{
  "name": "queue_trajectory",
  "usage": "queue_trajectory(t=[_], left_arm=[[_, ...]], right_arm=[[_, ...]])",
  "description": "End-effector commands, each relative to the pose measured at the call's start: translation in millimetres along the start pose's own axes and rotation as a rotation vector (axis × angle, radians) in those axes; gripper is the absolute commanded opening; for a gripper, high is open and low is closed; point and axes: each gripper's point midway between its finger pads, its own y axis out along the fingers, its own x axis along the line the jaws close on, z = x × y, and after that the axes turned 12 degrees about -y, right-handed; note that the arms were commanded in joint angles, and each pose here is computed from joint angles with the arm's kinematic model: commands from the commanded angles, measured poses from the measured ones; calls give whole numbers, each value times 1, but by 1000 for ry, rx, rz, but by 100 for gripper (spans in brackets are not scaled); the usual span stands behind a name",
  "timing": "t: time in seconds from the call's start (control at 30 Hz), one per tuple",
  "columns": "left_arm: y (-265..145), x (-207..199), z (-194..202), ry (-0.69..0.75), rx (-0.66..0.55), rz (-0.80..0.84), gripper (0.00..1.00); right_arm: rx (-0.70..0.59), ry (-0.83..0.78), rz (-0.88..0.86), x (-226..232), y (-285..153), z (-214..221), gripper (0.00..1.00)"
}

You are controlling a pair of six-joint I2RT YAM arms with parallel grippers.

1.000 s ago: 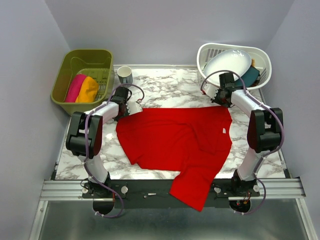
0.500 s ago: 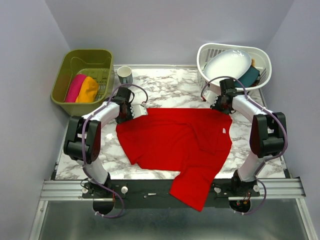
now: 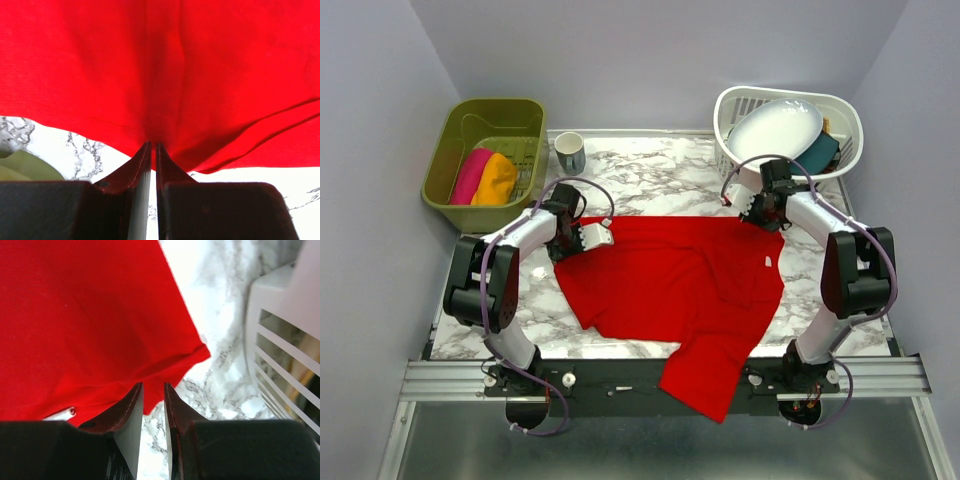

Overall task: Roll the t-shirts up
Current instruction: Fold the T-shirt at the center of the board.

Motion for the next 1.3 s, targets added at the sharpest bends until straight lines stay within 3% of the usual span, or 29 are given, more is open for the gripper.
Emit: queue_trajectory(t=[0.0,0.17,0.27,0.33,0.43,0.6,0.77,0.93,1.27], left_arm=[[10,-2,18,11,66,-4,17],[10,10,30,22,111,-74,15],[-11,19,9,-4,32,-111,16],[-38,32,-18,-15,-49,-153,18],[-66,27,-55,-19,-161,-111,21],[-89,-7,-97,11,-272,-1,23],[-96,-45,-132,-138,-415,138,24],[-90,-61,-132,-293,-462,189,24],[-93,-54,-151,-536,-548,160,23]], right_arm=[[3,-3,-63,9,19,2,31],[74,9,-19,-6,24,12,31],[-13,48,9,-17,-2,-8,32],[-96,67,35,-22,-29,-28,38],[-213,24,-26,4,-62,-56,48],[-344,-180,-150,80,-88,-88,53],[-472,-363,-286,154,-94,-107,57],[-477,-387,-394,181,-85,-129,53],[-460,-387,-446,178,-54,-154,44]])
